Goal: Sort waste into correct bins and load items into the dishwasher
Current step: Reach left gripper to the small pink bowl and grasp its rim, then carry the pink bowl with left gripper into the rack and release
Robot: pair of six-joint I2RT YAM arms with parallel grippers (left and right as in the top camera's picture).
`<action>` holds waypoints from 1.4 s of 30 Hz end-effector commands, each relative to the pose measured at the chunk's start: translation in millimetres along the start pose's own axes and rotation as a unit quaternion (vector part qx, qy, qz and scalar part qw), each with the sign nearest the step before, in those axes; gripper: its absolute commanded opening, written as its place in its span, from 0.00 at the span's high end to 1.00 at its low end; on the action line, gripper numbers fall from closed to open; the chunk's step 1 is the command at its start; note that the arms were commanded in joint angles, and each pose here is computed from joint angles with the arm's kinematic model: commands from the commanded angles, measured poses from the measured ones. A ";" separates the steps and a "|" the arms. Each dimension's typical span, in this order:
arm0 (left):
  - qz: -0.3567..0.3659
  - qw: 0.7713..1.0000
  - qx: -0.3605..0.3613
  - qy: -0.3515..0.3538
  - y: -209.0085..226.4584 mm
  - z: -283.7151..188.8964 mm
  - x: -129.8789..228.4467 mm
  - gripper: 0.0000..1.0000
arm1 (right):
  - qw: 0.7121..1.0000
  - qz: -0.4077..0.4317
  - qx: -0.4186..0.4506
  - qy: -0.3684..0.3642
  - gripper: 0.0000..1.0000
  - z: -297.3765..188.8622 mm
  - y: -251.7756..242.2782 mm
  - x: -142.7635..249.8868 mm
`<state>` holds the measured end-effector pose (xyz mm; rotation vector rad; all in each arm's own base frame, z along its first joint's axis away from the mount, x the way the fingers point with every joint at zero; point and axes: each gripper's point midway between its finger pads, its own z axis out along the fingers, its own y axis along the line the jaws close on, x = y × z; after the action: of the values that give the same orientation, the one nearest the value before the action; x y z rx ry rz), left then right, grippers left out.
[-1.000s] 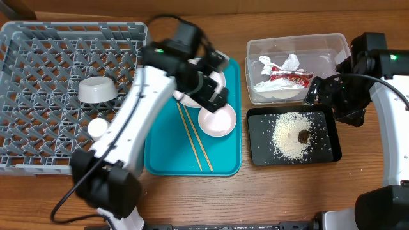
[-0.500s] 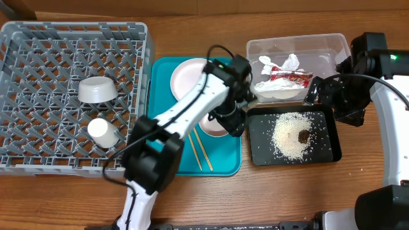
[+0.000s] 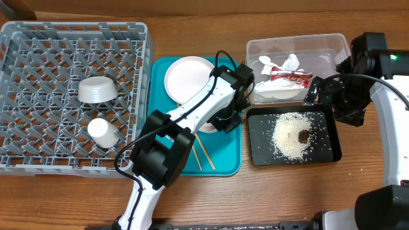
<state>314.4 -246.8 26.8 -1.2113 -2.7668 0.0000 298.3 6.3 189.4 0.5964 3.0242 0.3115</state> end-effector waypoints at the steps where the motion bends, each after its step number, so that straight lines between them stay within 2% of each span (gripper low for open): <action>1: -0.014 1.000 0.002 -0.003 1.7 -8.2 -4.7 0.96 | 1.000 -0.006 -0.008 -0.024 0.00 -14.0 3.5 -2.7; 7: -0.021 0.998 -0.004 -0.056 9.6 -61.0 -25.1 0.96 | 1.000 -0.006 -0.007 -0.023 0.00 -14.0 3.2 -2.0; 10: -0.047 0.989 -0.001 -0.137 33.4 -124.5 -36.9 0.96 | 1.000 -0.006 -0.007 -0.023 0.00 -14.0 3.2 -1.7; 16: -0.102 0.971 0.024 -0.214 82.3 -176.4 -29.3 0.96 | 1.000 -0.006 -0.007 -0.023 0.00 -14.0 3.2 -1.9; 20: -0.121 0.953 0.087 -0.265 116.3 -196.8 -17.5 0.96 | 1.000 -0.006 -0.008 -0.024 0.00 -14.0 3.4 -2.4; 25: -0.141 0.907 0.183 -0.351 162.6 -222.9 3.7 0.96 | 1.000 -0.006 -0.008 -0.024 0.00 -14.0 3.4 -2.5; 29: -0.148 0.859 0.228 -0.434 203.9 -250.0 26.5 0.96 | 1.000 -0.006 -0.008 -0.024 0.00 -14.0 3.4 -2.5; 32: -0.155 0.831 0.235 -0.480 232.0 -264.6 45.2 0.96 | 1.000 -0.006 -0.008 -0.024 0.00 -14.0 3.4 -2.5; 40: -0.174 0.781 0.253 -0.545 288.2 -267.0 75.3 0.96 | 1.000 -0.006 -0.007 -0.023 0.00 -14.0 3.2 -1.7; 42: -0.183 0.776 0.259 -0.545 297.0 -258.7 76.1 0.96 | 1.000 -0.006 -0.007 -0.022 0.00 -13.9 3.2 -1.6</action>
<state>504.8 -5.5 274.3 -0.4908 -3.4168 1.6398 296.4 6.6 189.3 0.5990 3.0314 0.3116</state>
